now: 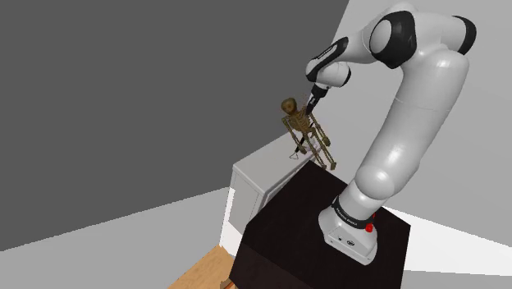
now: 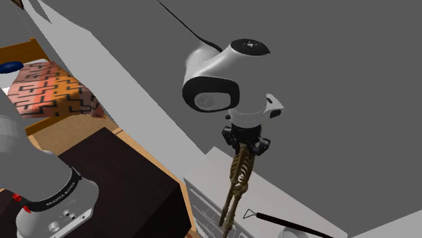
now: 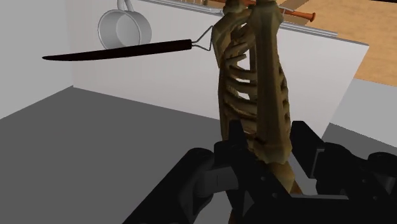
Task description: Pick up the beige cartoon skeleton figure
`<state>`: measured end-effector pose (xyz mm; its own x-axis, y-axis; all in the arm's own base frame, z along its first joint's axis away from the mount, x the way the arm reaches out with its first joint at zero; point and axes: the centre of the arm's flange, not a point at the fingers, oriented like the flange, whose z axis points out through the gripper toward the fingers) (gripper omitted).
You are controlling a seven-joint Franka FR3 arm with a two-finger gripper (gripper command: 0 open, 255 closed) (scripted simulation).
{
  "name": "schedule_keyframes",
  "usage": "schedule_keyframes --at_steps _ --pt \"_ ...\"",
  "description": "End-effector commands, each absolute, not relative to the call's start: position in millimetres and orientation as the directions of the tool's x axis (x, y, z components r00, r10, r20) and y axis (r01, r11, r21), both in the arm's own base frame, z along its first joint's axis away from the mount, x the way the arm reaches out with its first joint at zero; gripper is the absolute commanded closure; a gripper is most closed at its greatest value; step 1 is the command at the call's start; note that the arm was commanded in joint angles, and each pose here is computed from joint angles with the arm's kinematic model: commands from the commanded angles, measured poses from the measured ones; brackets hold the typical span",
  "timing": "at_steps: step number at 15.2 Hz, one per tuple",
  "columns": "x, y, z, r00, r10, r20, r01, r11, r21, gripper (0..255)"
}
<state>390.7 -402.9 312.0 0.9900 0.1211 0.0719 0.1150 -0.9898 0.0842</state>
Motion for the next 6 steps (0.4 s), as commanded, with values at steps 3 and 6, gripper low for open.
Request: schedule_keyframes --at_steps 3,6 --pt "391.8 -403.7 334.3 0.990 0.121 0.074 0.115 -0.990 0.086 255" --pt "391.8 -403.7 340.3 0.990 0.121 0.074 0.115 -0.990 0.086 255"
